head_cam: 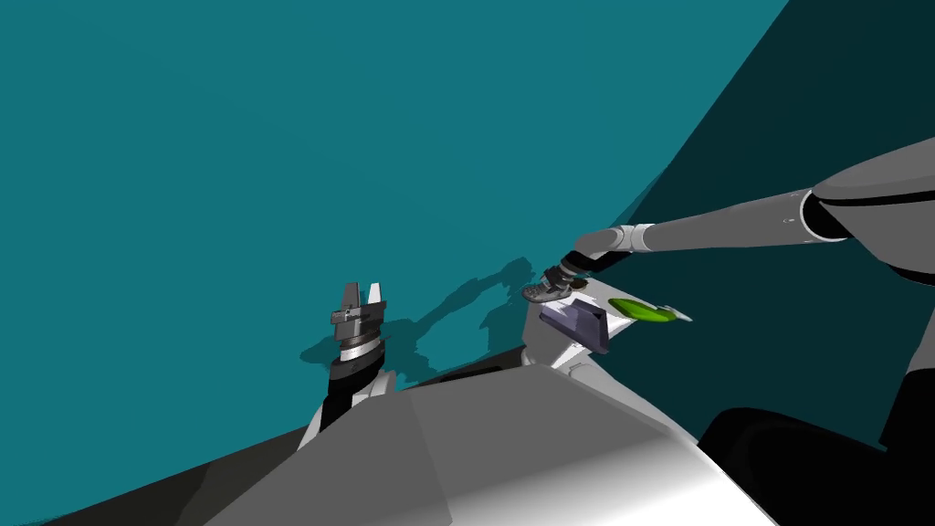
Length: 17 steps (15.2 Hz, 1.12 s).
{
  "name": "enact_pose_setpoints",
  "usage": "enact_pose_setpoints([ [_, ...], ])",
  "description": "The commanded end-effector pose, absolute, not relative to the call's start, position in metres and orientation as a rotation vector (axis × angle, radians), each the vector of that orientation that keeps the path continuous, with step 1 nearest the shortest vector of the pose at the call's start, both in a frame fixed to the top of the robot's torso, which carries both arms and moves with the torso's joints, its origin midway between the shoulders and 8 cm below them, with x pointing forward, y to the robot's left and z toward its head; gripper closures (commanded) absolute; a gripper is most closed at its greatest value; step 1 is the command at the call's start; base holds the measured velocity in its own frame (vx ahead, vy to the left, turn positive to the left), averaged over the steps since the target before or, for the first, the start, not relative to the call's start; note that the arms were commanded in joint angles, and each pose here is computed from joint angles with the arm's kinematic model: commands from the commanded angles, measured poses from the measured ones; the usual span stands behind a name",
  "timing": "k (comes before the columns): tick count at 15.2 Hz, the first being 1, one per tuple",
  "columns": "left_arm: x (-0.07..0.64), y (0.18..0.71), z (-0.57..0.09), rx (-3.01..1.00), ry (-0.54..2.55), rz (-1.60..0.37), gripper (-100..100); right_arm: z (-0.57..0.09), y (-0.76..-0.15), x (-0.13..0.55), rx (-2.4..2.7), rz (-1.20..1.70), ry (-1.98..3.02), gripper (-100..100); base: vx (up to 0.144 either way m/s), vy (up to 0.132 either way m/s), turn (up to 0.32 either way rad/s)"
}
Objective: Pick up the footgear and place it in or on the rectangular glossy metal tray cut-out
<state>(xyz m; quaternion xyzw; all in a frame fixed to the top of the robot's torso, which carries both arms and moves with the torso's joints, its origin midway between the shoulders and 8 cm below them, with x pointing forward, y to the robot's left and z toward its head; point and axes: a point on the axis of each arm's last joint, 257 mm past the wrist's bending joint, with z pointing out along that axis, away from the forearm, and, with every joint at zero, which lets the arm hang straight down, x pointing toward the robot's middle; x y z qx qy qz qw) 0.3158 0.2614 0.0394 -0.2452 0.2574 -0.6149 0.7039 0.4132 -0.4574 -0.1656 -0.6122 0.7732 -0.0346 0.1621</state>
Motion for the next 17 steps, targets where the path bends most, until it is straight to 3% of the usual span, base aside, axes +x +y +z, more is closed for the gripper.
enact_pose_setpoints([
  [1, 0.316, 0.261, 0.039, -0.545, 0.572, -1.368, 0, -0.155, -0.452, 0.418, -1.754, -0.097, 2.200, 100, -0.036, -0.021, -0.101],
  [3, 0.316, 0.261, 0.039, -0.545, 0.572, -1.368, 0, -0.146, -0.452, 0.429, -1.770, -0.133, 2.173, 100, -0.044, -0.044, -0.090],
  [11, 0.316, 0.261, 0.039, -0.545, 0.573, -1.368, 0, -0.084, -0.430, 0.465, -1.824, -0.230, 2.081, 100, -0.122, -0.136, -0.184],
  [17, 0.316, 0.261, 0.039, -0.545, 0.572, -1.368, 0, -0.053, -0.412, 0.474, -1.851, -0.238, 2.054, 100, -0.062, -0.050, -0.090],
])
